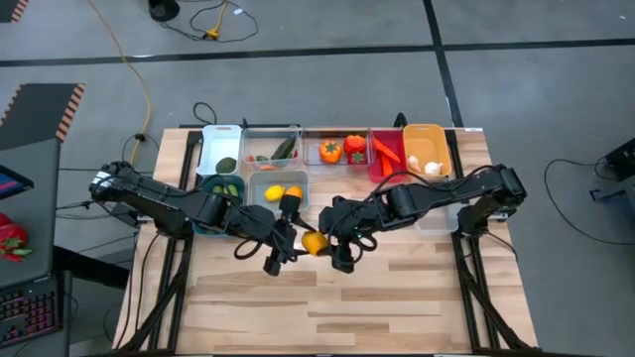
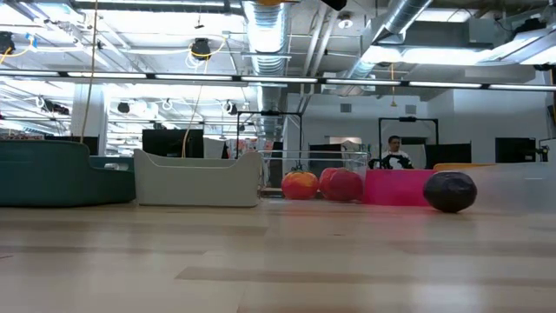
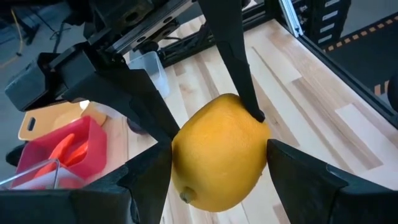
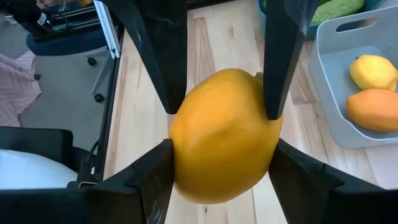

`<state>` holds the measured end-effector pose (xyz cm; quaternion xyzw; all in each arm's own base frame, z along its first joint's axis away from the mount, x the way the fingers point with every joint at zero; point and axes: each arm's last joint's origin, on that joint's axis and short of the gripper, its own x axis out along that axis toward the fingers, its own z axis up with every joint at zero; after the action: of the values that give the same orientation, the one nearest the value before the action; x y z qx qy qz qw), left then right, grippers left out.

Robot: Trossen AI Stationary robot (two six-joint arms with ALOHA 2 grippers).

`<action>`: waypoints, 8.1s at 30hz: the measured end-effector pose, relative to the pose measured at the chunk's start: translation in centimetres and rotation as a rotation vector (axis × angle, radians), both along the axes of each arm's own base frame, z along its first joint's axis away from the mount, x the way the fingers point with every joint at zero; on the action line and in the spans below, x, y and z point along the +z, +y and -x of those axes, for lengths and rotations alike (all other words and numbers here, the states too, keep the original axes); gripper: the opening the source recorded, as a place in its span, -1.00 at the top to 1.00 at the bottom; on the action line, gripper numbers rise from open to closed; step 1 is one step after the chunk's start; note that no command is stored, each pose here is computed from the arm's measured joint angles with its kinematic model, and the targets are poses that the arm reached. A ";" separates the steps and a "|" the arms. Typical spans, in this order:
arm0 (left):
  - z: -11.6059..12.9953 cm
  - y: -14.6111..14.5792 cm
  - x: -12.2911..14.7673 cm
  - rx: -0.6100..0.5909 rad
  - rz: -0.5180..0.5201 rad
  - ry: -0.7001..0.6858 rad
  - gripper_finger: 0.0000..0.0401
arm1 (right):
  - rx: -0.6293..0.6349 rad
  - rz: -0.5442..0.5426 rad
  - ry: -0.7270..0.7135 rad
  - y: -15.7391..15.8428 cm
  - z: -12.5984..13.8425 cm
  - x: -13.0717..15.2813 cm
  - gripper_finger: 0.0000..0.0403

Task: Sort produce into baskets
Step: Put the lemon into the gray bin, then put the black plum into the bottom transparent bin

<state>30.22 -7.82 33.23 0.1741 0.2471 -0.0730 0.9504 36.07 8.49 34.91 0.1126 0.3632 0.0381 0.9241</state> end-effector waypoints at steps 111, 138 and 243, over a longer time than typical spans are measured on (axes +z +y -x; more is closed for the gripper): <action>-0.2 2.3 -0.5 0.122 0.022 0.061 0.18 | -0.090 0.058 0.278 -3.8 3.4 -0.1 -0.87; 2.6 13.8 -3.1 0.631 0.006 0.420 -0.04 | -0.269 0.166 0.543 -10.9 6.5 -0.6 -0.87; 20.9 8.5 -16.0 0.310 0.236 -0.469 0.99 | -0.287 0.208 0.845 -13.0 8.8 -10.6 -0.97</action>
<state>9.33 0.72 17.26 0.0348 0.0343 0.0869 0.9950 27.29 -4.46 24.29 0.0740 0.6907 -0.1763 0.6974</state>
